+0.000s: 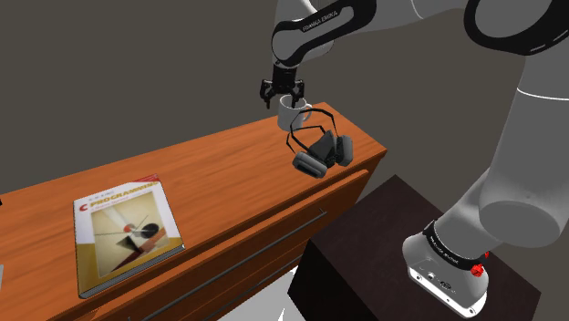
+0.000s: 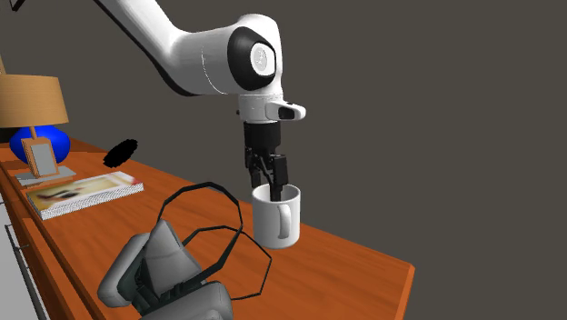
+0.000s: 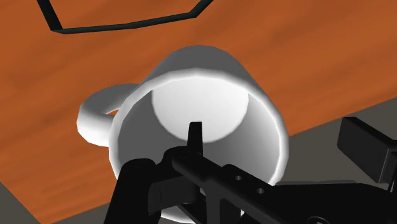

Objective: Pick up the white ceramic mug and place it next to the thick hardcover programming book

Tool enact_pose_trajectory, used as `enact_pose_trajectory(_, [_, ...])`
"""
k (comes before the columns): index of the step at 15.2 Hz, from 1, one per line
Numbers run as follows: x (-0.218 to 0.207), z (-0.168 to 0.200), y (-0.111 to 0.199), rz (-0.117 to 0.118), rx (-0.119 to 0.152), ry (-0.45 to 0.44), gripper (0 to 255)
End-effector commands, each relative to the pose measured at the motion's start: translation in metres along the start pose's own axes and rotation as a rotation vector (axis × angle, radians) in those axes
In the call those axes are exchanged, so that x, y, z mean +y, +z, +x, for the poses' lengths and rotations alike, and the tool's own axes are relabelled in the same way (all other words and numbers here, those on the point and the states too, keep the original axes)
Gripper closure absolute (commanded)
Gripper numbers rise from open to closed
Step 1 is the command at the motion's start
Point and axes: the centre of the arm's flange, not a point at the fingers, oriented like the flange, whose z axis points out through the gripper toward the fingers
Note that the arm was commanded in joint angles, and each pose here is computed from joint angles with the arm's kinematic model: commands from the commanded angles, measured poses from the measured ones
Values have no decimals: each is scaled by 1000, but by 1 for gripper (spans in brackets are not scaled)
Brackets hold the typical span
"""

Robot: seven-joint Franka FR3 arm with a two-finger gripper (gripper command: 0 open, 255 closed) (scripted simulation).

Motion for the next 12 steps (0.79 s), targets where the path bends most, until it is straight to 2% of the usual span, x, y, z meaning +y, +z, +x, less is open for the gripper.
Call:
enact_pose_trajectory(1, [0, 0, 0, 0, 0, 0, 0])
enact_pose_trajectory(2, [0, 0, 0, 0, 0, 0, 255])
enact_pose_trajectory(12, [0, 0, -5, 0, 0, 0, 255])
